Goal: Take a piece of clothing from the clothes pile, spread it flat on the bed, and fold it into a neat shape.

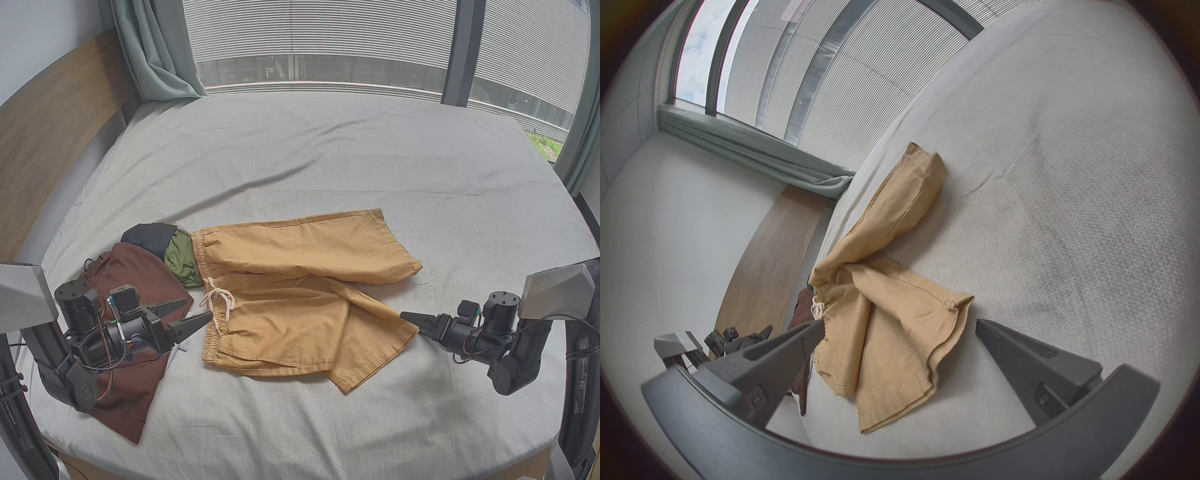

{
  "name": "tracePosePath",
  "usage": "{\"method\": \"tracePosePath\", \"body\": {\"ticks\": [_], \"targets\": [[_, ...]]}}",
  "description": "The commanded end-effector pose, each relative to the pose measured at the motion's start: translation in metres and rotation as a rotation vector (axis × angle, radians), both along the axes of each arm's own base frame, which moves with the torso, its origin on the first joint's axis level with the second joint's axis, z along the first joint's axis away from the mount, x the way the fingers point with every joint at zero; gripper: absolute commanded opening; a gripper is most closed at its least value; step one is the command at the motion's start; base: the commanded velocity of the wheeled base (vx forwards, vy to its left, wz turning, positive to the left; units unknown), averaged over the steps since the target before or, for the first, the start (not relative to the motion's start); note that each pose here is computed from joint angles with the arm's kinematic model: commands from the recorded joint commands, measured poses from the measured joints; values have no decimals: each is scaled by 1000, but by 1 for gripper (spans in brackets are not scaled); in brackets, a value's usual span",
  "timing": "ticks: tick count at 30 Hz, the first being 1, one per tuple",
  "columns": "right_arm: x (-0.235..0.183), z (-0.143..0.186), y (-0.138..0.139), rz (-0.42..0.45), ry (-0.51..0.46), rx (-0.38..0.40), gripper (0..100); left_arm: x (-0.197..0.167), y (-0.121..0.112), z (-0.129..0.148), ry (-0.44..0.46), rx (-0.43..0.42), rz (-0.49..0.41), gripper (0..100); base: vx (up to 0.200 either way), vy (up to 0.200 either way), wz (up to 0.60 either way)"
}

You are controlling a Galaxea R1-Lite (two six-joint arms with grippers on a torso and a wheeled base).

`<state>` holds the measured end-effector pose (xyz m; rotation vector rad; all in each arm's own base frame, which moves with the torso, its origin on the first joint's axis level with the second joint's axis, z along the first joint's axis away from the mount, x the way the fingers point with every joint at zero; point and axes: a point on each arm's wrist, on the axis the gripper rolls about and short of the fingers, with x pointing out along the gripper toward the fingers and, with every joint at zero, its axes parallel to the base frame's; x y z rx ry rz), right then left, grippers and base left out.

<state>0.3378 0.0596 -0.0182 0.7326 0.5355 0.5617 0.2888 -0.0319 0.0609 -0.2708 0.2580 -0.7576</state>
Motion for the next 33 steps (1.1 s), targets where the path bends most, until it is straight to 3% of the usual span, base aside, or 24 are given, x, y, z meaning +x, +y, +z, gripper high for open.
{"method": "tracePosePath", "body": {"ticks": [1, 7, 8, 18, 26, 33], "targets": [[3, -2, 1, -12, 4, 8, 100, 0, 0, -2, 6, 0, -1, 100, 0, 0, 0], [5, -2, 2, -14, -3, 10, 100, 0, -1, -2, 5, 1, -3, 100, 0, 0, 0], [6, -1, 2, -14, -4, 10, 0, 0, -1, -2, 5, 1, -3, 100, 0, 0, 0], [10, -6, 1, -26, -8, 8, 0, -2, -3, 0, -11, 12, -23, 100, 0, 0, 0], [44, 4, 1, -134, -137, 4, 0, -1, -3, -2, -8, 13, -25, 100, 0, 0, 0], [62, 5, -3, -189, -190, 5, 0, -1, -3, -2, -5, 11, -25, 100, 0, 0, 0]]}}
